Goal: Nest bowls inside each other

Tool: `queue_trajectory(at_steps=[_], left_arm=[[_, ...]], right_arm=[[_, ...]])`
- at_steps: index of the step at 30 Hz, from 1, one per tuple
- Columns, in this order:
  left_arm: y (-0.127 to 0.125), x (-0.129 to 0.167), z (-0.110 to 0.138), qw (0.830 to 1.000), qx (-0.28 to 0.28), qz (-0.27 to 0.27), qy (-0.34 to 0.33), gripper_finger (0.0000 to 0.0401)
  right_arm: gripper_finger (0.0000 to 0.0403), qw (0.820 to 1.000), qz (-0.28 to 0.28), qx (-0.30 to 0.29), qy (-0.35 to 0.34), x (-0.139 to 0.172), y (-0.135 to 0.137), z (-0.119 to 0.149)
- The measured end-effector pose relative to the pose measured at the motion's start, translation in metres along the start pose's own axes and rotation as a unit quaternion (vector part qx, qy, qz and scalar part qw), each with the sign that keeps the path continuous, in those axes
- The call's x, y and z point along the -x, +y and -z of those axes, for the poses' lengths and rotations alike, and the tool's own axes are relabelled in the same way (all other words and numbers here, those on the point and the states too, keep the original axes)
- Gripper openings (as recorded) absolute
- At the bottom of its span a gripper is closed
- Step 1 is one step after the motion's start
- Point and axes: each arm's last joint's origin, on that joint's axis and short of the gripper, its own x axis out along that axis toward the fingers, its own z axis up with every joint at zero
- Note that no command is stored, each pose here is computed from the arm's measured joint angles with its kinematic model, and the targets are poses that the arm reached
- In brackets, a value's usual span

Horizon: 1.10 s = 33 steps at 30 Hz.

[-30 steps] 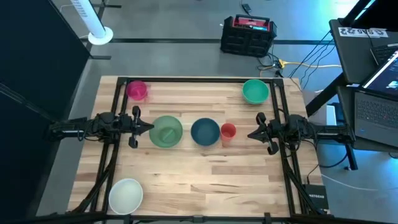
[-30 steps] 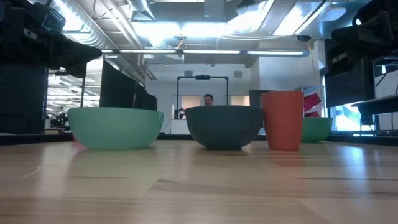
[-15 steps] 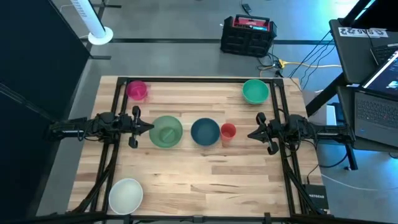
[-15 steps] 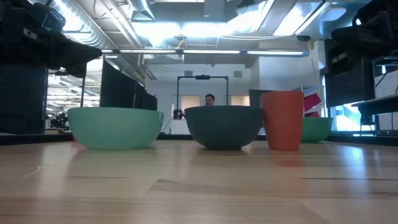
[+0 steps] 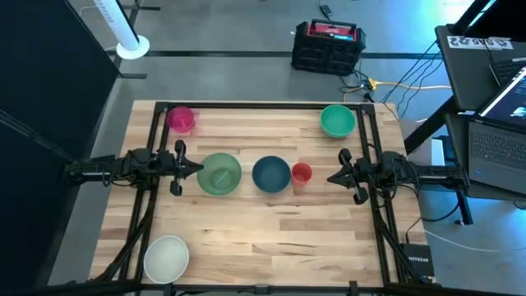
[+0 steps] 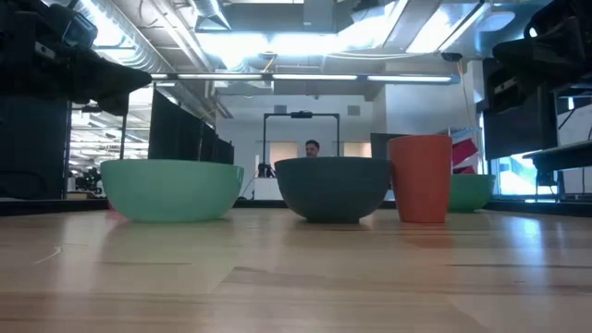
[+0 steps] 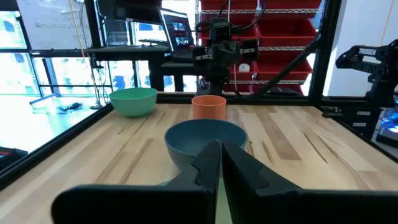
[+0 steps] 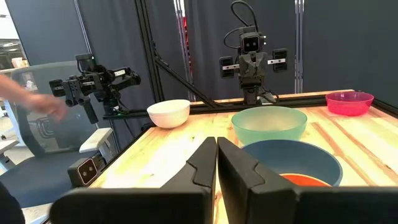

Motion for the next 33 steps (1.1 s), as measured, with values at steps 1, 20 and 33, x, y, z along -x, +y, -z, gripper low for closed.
queue_trajectory(at_steps=[1,20,33], left_arm=[[0.0000,0.0000,0.0001,1.000,0.000,0.000,0.000,0.0000],[0.0004,0.0000,0.0000,1.000,-0.010,-0.002,0.000,0.0000],[0.0005,0.0001,-0.0040,0.999,0.047,-0.002,-0.020,0.0000]], right_arm=[[0.0001,1.000,0.000,0.000,0.000,0.0000,0.0000,0.0000],[0.0001,1.000,0.000,0.000,0.000,0.0000,0.0000,0.0000],[0.0001,1.000,0.000,0.000,0.000,0.0000,0.0000,0.0000]])
